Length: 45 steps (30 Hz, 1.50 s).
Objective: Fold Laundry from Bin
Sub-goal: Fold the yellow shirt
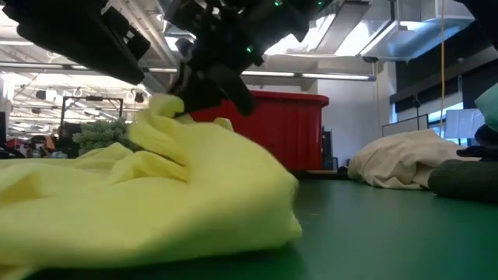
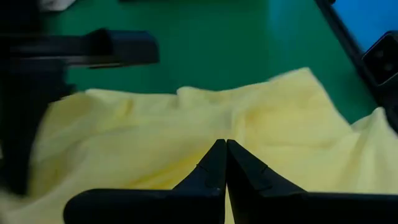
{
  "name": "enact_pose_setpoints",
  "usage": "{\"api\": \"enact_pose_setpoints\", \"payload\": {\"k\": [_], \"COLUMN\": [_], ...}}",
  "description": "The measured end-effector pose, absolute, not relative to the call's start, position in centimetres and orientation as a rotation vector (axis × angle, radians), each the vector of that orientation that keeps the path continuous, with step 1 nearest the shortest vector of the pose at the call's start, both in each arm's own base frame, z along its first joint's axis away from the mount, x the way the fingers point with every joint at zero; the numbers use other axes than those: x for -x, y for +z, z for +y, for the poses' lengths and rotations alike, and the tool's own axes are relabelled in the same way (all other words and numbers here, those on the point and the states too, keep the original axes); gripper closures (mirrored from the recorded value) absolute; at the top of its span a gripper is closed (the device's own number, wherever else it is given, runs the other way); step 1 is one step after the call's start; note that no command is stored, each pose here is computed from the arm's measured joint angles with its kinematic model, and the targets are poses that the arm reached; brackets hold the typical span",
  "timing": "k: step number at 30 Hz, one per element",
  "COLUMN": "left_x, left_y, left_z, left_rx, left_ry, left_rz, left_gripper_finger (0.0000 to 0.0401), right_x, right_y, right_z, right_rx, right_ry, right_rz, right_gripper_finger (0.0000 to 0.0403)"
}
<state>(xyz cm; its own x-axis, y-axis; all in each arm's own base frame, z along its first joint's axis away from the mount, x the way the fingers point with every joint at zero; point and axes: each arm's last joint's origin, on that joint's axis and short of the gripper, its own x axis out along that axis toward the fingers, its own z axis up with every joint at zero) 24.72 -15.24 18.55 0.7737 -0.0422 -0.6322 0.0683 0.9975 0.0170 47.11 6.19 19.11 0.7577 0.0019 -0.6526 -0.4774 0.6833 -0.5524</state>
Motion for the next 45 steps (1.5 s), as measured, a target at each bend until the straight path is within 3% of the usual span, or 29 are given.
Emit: {"api": "enact_pose_setpoints", "payload": {"k": [12, 17, 22, 29, 45], "left_x": [-24.6, -24.8, -24.7, -24.8, -25.8], "left_y": [19.0, 19.2, 19.1, 19.1, 19.5], "left_z": [-15.8, -15.7, -15.7, -15.5, -16.0], "left_rx": [-0.047, -0.061, -0.071, -0.095, -0.08], "left_ry": [-0.018, 0.034, 0.046, 0.054, 0.051], "left_rz": [0.613, 0.575, 0.579, 0.572, 0.468], "left_gripper_finger": [0.0401, 0.0401, 0.0401, 0.0401, 0.0401], "right_x": [-47.5, -47.4, -46.5, -46.4, -47.4], "right_y": [19.9, 19.9, 21.5, 24.2, 21.0], "right_z": [5.3, 5.2, 5.0, 5.2, 5.3], "right_rx": [0.71, 0.731, 0.733, 0.607, 0.566], "right_ry": [0.24, 0.189, 0.159, 0.182, 0.197], "right_rz": [0.665, 0.69, 0.721, 0.579, 0.622], "right_gripper_finger": [0.0216, 0.0174, 0.0172, 0.0181, 0.0182]}}
